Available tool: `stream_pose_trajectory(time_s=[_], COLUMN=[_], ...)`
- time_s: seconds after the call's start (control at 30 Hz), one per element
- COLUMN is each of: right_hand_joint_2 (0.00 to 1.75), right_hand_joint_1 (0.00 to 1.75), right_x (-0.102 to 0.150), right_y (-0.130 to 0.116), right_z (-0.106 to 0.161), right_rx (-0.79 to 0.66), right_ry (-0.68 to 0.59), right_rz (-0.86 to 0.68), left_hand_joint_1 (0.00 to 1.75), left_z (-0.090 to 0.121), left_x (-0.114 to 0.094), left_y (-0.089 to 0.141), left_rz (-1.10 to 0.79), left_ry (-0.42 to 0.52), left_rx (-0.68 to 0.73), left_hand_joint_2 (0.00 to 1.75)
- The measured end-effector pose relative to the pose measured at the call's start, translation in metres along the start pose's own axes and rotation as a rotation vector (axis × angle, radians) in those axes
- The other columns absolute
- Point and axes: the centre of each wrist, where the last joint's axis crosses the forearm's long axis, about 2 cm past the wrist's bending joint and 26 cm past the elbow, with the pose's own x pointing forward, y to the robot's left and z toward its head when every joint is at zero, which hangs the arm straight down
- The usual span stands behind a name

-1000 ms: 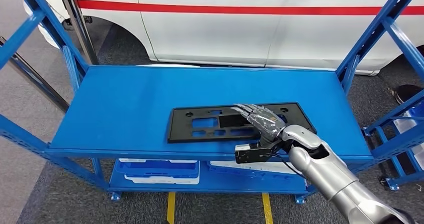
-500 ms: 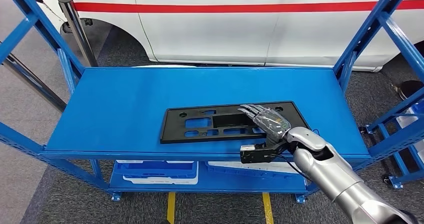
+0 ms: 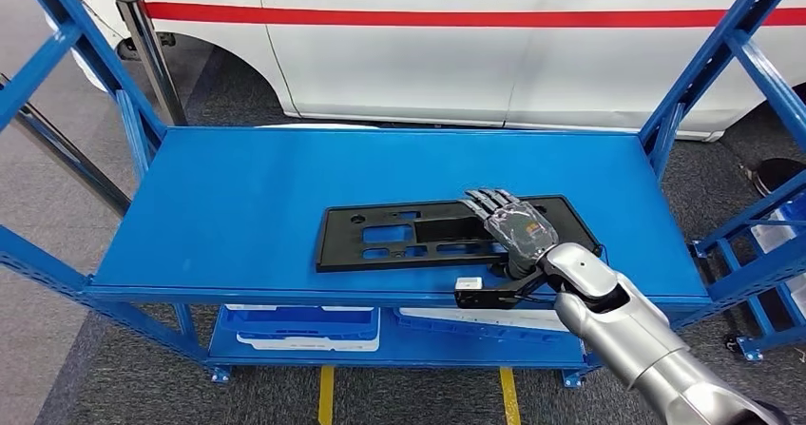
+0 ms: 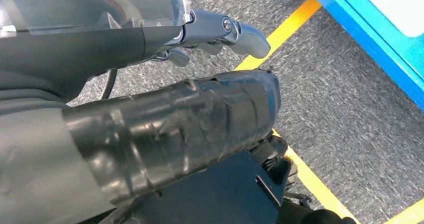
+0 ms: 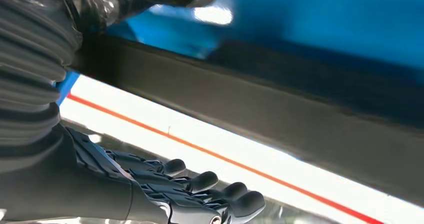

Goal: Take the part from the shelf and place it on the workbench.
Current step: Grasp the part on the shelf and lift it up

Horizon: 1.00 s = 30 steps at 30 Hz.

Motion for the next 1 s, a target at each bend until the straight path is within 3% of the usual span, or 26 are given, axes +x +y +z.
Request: stream_pose_trajectory(time_s=[0.03, 0.1, 0.3, 0.7, 1.0], right_hand_joint_2=[1.75, 1.75, 1.75, 1.75, 1.75], right_hand_joint_1=[1.45, 1.63, 1.73, 1.75, 1.75], right_x=[0.000, -0.001, -0.001, -0.002, 0.011], right_y=[0.001, 0.006, 0.020, 0.029, 0.027], right_z=[0.001, 0.003, 0.010, 0.020, 0.030], right_rx=[-0.005, -0.004, 0.006, -0.040, -0.170], right_ry=[0.005, 0.015, 0.033, 0.062, 0.069], right_rz=[0.015, 0.039, 0.076, 0.064, 0.144], left_hand_joint_1=[0.00, 0.00, 0.00, 0.00, 0.00], left_z=[0.000, -0.001, -0.001, 0.000, 0.001], left_x=[0.001, 0.002, 0.002, 0.001, 0.000], left_y=[0.000, 0.000, -0.001, -0.001, -0.002], left_rz=[0.000, -0.001, -0.002, -0.002, 0.008], left_ry=[-0.002, -0.005, -0.005, -0.003, -0.004], left_rx=[0.000, 0.000, -0.002, -0.001, -0.001], left_hand_joint_2=[0.00, 0.00, 0.00, 0.00, 0.00])
